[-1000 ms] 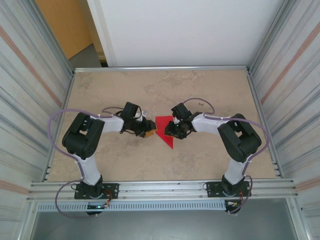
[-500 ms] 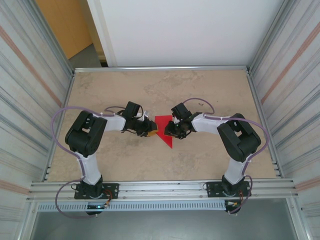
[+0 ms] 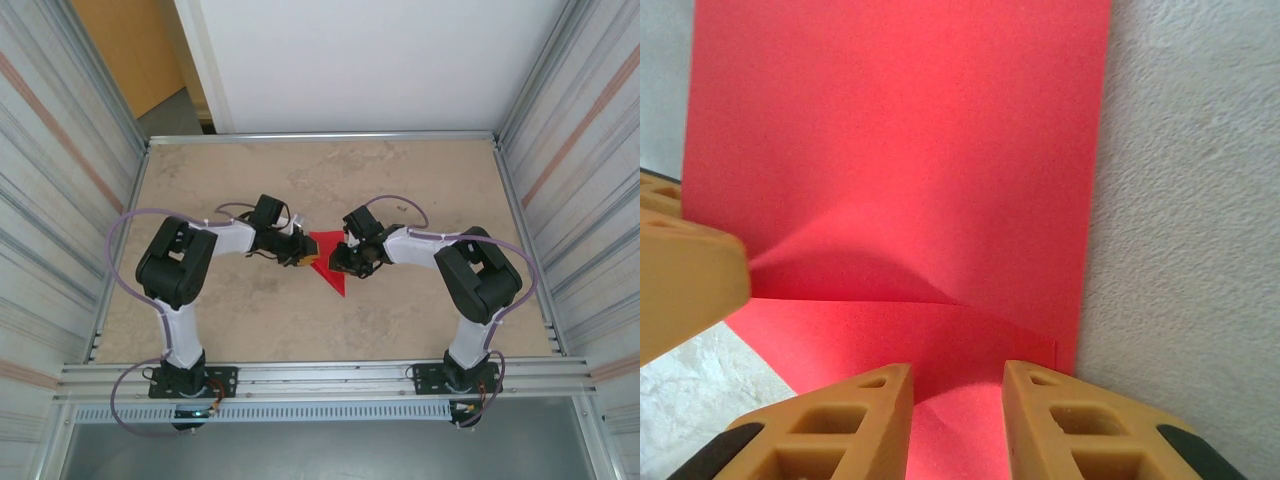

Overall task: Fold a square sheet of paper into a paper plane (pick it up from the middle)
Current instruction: Fourth fold the wing at the center of the table.

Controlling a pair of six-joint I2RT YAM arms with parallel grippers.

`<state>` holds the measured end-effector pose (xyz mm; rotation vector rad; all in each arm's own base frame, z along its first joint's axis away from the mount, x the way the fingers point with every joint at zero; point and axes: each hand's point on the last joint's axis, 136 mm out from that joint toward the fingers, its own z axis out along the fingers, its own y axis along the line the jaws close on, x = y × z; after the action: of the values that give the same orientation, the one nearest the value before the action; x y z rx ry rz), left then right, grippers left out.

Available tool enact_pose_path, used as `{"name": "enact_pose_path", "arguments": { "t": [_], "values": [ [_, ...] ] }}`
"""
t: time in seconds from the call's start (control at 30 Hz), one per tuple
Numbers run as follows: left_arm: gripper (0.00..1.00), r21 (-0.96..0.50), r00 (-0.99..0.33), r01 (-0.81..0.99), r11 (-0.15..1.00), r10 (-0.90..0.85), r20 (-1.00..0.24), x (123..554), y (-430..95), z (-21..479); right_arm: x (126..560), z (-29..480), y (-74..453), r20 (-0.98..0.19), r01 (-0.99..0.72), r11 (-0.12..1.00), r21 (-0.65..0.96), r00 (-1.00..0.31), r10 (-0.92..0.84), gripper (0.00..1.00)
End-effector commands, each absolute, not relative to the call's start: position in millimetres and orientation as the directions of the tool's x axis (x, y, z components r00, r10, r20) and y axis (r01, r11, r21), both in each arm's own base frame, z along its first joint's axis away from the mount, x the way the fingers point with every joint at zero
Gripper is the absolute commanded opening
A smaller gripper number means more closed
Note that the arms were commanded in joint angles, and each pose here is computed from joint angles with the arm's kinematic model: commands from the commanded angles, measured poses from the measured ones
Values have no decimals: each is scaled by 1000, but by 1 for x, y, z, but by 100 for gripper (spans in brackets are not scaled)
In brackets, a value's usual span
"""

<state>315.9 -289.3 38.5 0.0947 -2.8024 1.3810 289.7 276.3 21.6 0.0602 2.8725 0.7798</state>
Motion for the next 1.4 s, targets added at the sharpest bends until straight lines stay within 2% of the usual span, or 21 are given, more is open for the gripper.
{"name": "enact_pose_path", "arguments": {
  "t": [0.0, 0.23, 0.47, 0.6, 0.77, 0.93, 1.37],
  "values": [
    [22, -784, -998, -48, 619, 1, 62, 309, -290, 34, 280, 6, 263, -122, -12, 891, 454, -991, 49, 31],
    [14, -782, -999, -30, 622, 17, 52, 312, -289, 37, 283, 10, 262, -141, -33, 895, 444, -989, 34, 33],
    [8, -774, -999, -39, 632, -8, 44, 315, -286, 43, 295, 34, 260, -238, -107, 906, 410, -971, -7, 39],
    [6, -754, -996, -84, 651, -58, 61, 317, -282, 49, 299, 52, 255, -335, -166, 933, 320, -941, -52, 46],
    [6, -736, -990, -134, 664, -121, 71, 320, -282, 61, 291, 70, 259, -498, -270, 956, 114, -848, -180, 48],
    [6, -715, -983, -178, 676, -154, 98, 321, -284, 66, 278, 72, 276, -564, -338, 941, -9, -775, -283, 46],
    [6, -691, -969, -242, 681, -199, 144, 322, -284, 67, 278, 43, 303, -591, -367, 930, -17, -747, -306, 34]
  ]
}}
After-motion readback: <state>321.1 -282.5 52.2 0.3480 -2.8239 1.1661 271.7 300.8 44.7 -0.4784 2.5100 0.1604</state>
